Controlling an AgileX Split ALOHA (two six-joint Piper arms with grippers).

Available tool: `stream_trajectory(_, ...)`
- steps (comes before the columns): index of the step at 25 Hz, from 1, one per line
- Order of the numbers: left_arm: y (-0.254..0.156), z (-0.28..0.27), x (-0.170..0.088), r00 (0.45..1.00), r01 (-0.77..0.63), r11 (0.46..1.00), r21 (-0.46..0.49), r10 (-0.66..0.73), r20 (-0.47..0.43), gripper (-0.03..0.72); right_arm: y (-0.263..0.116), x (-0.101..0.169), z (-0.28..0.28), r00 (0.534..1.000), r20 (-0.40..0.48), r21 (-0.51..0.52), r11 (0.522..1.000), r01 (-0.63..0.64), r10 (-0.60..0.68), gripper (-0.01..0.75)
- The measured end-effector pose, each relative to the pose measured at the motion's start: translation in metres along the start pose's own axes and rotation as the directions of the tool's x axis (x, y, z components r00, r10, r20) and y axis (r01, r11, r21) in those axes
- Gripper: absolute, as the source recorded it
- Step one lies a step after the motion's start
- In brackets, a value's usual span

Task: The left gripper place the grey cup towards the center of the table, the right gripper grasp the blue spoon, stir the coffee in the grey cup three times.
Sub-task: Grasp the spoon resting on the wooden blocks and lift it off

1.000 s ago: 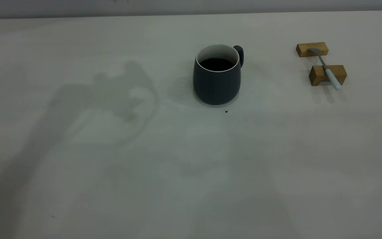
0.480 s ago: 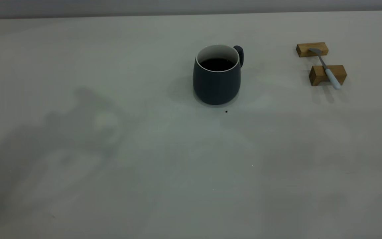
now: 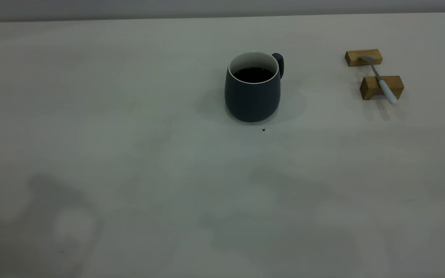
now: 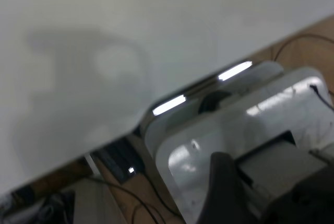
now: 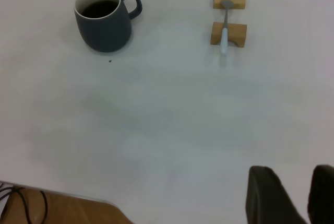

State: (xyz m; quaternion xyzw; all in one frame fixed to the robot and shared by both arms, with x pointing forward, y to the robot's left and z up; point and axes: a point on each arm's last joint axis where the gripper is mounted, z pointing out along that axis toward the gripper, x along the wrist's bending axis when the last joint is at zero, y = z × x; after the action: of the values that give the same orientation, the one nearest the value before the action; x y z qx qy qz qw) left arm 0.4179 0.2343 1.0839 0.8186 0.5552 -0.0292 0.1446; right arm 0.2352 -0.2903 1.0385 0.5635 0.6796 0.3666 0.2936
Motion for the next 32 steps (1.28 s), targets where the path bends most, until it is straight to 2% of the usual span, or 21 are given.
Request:
stream_trajectory(5, -0.052, 0.017, 0.004, 0.998, 0.026, 0.999, 0.048, -0.024, -0.053, 0.585, 0.0, 0.0, 0.0, 1.0, 0.0, 0.0, 1.0, 0.0, 0.0, 0.237)
stream_trajectory(9, -0.088, 0.026, 0.008, 0.991, 0.07, 0.997, 0.029, -0.066, -0.12, 0.585, 0.0, 0.0, 0.0, 1.0, 0.0, 0.0, 1.0, 0.0, 0.0, 0.237)
stream_trajectory(16, -0.131, 0.032, 0.008, 0.983, 0.071, 0.992, -0.107, -0.088, -0.162, 0.585, 0.0, 0.0, 0.0, 1.0, 0.0, 0.0, 1.0, 0.0, 0.0, 0.237)
stream_trajectory(20, -0.149, 0.022, 0.004, 0.983, 0.041, 0.972, -0.23, -0.08, -0.164, 0.585, 0.0, 0.0, 0.0, 1.0, 0.0, 0.0, 1.0, 0.0, 0.0, 0.237)
stream_trajectory(24, -0.17, 0.013, 0.0, 0.98, 0.028, 0.93, -0.367, -0.097, -0.173, 0.585, 0.0, 0.0, 0.0, 1.0, 0.0, 0.0, 1.0, 0.0, 0.0, 0.237)
stream_trajectory(32, -0.197, 0.006, -0.006, 0.923, 0.135, 0.802, -0.582, -0.315, -0.22, 0.585, 0.0, 0.0, 0.0, 1.0, 0.0, 0.0, 1.0, 0.0, 0.0, 0.237)
